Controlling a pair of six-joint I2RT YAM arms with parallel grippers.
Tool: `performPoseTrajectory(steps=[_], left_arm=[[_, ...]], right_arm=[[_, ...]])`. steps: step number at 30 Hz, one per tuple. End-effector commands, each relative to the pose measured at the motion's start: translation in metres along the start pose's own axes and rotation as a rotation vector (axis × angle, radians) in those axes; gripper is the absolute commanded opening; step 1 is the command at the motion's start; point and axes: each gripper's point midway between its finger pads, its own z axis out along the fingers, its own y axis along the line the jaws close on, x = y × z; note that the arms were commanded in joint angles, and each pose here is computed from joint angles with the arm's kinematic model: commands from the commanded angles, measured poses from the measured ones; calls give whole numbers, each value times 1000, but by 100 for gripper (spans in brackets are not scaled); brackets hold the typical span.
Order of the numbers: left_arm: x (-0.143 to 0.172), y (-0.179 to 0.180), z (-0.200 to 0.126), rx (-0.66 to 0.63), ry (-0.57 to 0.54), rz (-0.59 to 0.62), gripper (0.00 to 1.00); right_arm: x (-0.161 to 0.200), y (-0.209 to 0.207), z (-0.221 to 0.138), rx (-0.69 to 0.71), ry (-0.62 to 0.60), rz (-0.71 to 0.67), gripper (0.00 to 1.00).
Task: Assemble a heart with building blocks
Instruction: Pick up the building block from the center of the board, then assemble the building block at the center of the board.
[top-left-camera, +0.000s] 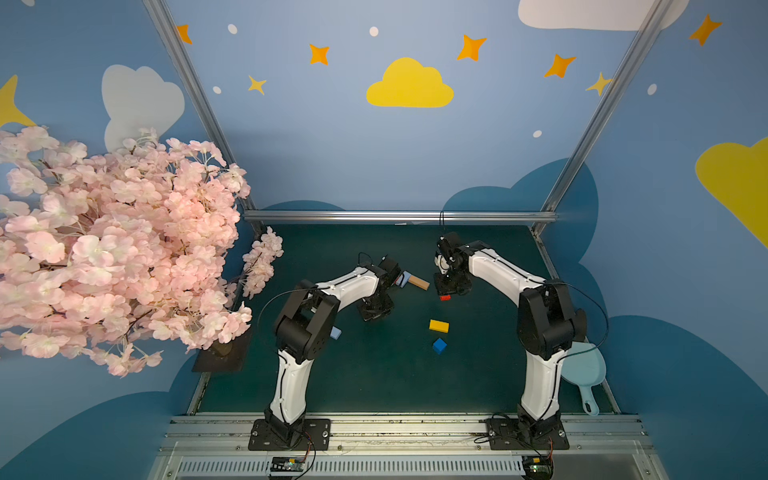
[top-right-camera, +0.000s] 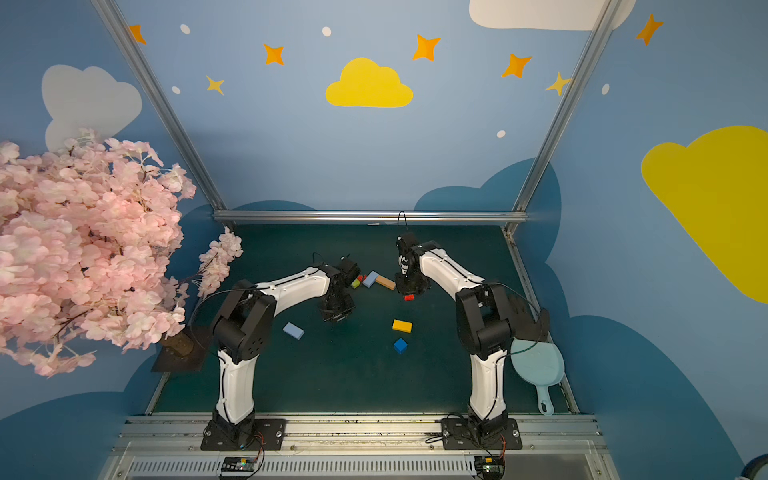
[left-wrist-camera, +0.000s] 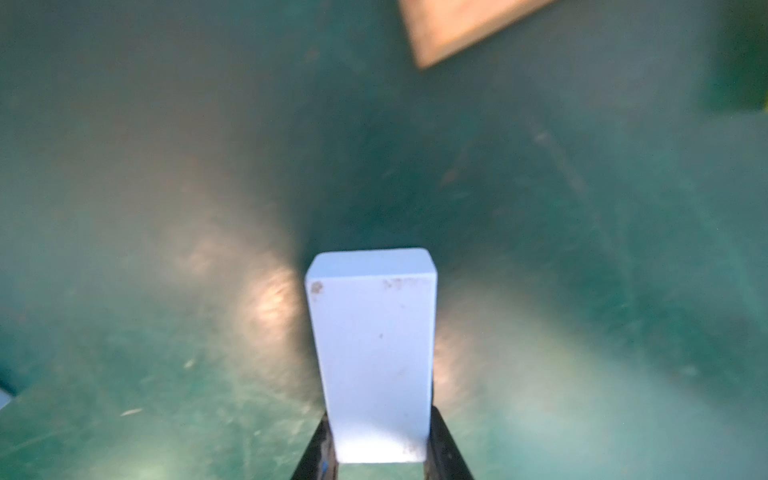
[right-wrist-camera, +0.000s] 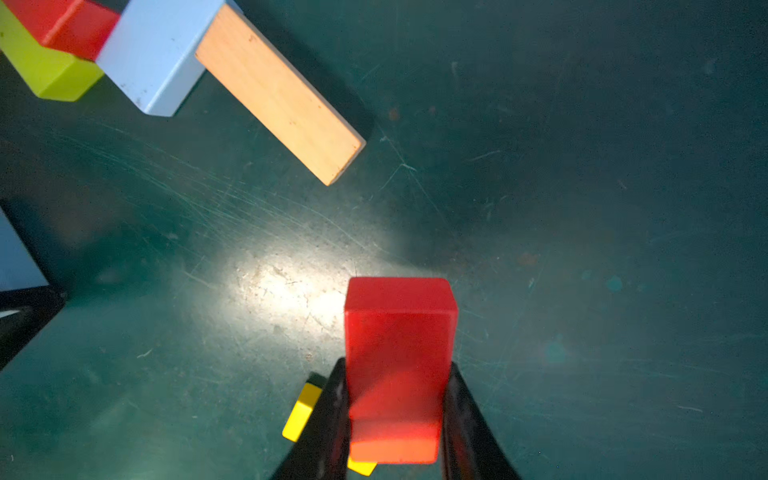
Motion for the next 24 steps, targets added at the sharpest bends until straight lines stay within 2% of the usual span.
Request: performPoseTrajectory(steps=[1, 9, 24], left_arm=[[1, -4, 18, -20, 34, -3, 19], [-13, -17, 23, -11, 30, -45, 19], [-36, -16, 31, -22, 14, -113, 19]], right_arm=[[5, -5, -10, 17, 0, 20, 0], [11, -5, -6, 10, 9, 61, 0], [17, -4, 1, 6, 30, 55, 0]])
